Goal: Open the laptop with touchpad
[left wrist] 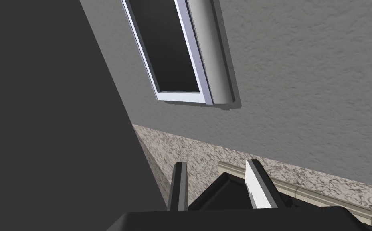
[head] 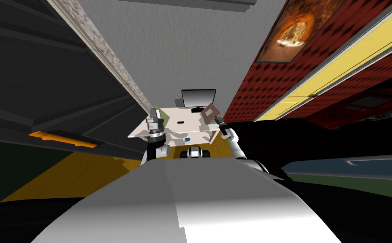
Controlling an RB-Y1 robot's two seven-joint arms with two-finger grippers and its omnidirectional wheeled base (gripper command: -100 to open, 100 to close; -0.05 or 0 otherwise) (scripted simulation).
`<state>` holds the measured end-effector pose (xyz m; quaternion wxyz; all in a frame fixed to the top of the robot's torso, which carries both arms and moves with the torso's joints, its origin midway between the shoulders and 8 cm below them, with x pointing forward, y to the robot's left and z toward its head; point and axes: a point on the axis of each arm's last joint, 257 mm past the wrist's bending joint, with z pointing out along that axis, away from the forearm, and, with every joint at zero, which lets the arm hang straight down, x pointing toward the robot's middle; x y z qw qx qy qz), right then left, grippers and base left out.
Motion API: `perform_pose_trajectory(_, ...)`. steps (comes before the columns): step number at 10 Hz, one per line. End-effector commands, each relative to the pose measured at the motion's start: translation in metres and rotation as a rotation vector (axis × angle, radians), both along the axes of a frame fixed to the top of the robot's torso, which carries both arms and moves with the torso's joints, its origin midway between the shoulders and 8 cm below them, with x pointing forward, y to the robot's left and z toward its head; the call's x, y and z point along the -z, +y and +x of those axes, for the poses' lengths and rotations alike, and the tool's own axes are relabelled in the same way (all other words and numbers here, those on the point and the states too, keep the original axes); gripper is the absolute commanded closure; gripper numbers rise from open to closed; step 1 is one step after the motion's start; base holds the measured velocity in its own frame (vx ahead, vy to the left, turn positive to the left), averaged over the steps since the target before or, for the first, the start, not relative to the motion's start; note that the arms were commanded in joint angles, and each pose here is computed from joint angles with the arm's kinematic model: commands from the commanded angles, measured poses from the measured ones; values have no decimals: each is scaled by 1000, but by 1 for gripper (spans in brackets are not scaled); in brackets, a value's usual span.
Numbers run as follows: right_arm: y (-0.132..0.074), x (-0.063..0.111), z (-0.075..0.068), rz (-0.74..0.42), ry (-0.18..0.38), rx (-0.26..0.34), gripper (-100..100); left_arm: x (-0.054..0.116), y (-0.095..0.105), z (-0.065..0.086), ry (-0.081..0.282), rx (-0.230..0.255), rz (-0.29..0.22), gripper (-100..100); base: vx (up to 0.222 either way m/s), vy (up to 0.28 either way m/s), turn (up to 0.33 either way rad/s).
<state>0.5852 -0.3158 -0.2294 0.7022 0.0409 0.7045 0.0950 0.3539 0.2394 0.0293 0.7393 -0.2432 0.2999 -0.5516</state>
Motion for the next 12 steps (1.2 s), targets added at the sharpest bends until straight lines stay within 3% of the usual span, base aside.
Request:
perform_pose_trajectory(1, 9, 21, -8, 61, 25, -13, 100, 0, 0, 0, 0, 0, 0, 0, 29, -31, -22)
perform_pose_trajectory(5, 23, 49, -26, 225, 42, -21, 100, 0, 0, 0, 0, 0, 0, 0, 53, -46, -54)
perform_pose_trajectory(6, 17, 38, -18, 200, 24, -14, 100, 0, 0, 0, 0, 0, 0, 0, 17, -19, -34)
perform_pose_trajectory(7, -14, 40, -16, 198, 28, 26, -100, 0, 0, 0, 0, 0, 0, 0, -72, -3, 295)
perform_pose_trajectory(8, -14, 40, -16, 198, 28, 26, -100, 0, 0, 0, 0, 0, 0, 0, -93, 5, 182)
perform_pose_trajectory(9, -45, 35, -14, 187, 23, 65, -100, 0, 0, 0, 0, 0, 0, 0, -124, 30, 248)
perform_pose_trajectory(10, -46, 39, -15, 189, 31, 68, -100, 0, 0, 0, 0, 0, 0, 0, -88, 22, 156)
perform_pose_trajectory(12, -106, 26, -12, 173, 19, 145, -100, 0, 0, 0, 0, 0, 0, 0, -119, 28, 369)
